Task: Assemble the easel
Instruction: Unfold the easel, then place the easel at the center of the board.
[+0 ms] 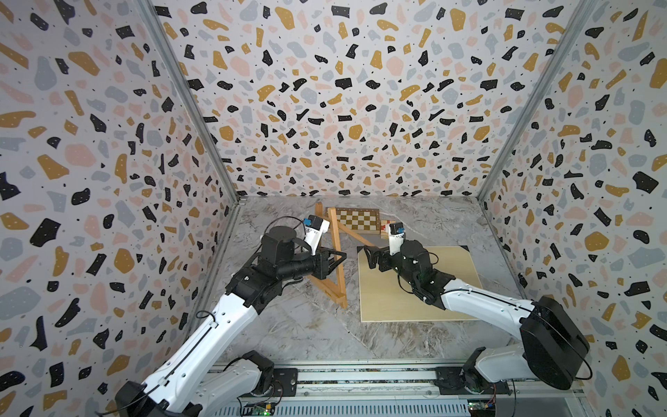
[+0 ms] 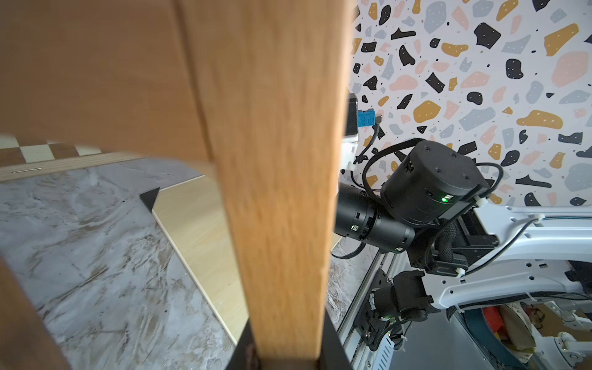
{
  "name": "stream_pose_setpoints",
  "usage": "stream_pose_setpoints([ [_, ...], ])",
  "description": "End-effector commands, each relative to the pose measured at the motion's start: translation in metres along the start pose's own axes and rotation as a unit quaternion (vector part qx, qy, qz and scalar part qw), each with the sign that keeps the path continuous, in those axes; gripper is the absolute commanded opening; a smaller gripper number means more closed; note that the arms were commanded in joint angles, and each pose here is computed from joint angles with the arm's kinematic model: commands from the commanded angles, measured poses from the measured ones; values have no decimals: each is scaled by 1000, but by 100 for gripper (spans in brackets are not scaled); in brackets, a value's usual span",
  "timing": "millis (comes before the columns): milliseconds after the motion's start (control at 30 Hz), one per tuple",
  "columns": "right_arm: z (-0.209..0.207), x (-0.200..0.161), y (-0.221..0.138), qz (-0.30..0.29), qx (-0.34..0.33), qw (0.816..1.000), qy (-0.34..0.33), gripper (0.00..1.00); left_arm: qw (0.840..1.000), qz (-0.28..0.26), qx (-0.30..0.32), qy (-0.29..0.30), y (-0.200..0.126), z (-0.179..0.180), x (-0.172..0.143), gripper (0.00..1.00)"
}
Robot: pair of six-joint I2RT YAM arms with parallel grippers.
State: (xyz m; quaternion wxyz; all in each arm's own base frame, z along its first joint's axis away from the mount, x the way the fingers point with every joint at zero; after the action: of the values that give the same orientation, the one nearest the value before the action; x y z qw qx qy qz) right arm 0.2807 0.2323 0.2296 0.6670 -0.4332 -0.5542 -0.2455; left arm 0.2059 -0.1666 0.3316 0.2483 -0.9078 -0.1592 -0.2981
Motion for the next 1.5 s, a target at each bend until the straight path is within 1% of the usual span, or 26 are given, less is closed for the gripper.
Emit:
stream_pose_setpoints([
  [0,-4,22,-10,-40,10,999,3,100,1000,-3,5,13,-6,-5,0,0],
  [67,4,21,-15,-47,41,998,-4,100,1000,-17,21,12,-4,-2,5,0],
  [200,10,21,-31,-48,83,995,-2,100,995,-53,82,8,4,14,15,0],
  [400,-8,15,-57,-32,55,997,47,100,984,-95,153,-2,30,42,27,0],
  [467,-14,11,-66,-29,45,997,59,100,977,-113,181,-11,42,50,32,0],
  [533,-21,7,-71,-25,33,997,71,100,966,-135,220,-13,53,58,37,0],
  [600,-29,3,-74,-20,19,996,84,100,957,-155,245,-16,65,68,41,0],
  [700,-41,-1,-79,-19,5,995,94,100,948,-178,264,-19,83,82,48,0],
  [833,-50,-5,-82,-13,-9,995,98,100,938,-183,293,-14,104,92,59,0],
  [1000,-59,-10,-85,-11,-20,994,104,100,930,-213,300,-4,126,104,64,0],
  [1100,-63,-11,-87,-10,-30,994,104,100,927,-211,311,-4,137,112,64,0],
  [1233,-69,-14,-89,-12,-39,993,107,100,925,-222,309,-1,150,122,59,0],
  [1467,-73,-15,-89,-13,-40,993,112,100,923,-207,325,4,175,139,47,0],
])
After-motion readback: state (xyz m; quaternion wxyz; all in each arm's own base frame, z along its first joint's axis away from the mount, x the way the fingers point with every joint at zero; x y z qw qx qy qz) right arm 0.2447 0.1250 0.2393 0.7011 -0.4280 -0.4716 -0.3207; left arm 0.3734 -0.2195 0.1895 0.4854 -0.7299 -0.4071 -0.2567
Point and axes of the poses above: each gripper's point midway between its finger pads, its own y axis out along the fingers, its own z axis along the line the jaws close on, x = y × z, the point moved 8 cm from there along -y, back along the fingers, and after that the axes turned 13 degrees about -y, right-handed, at the moved point
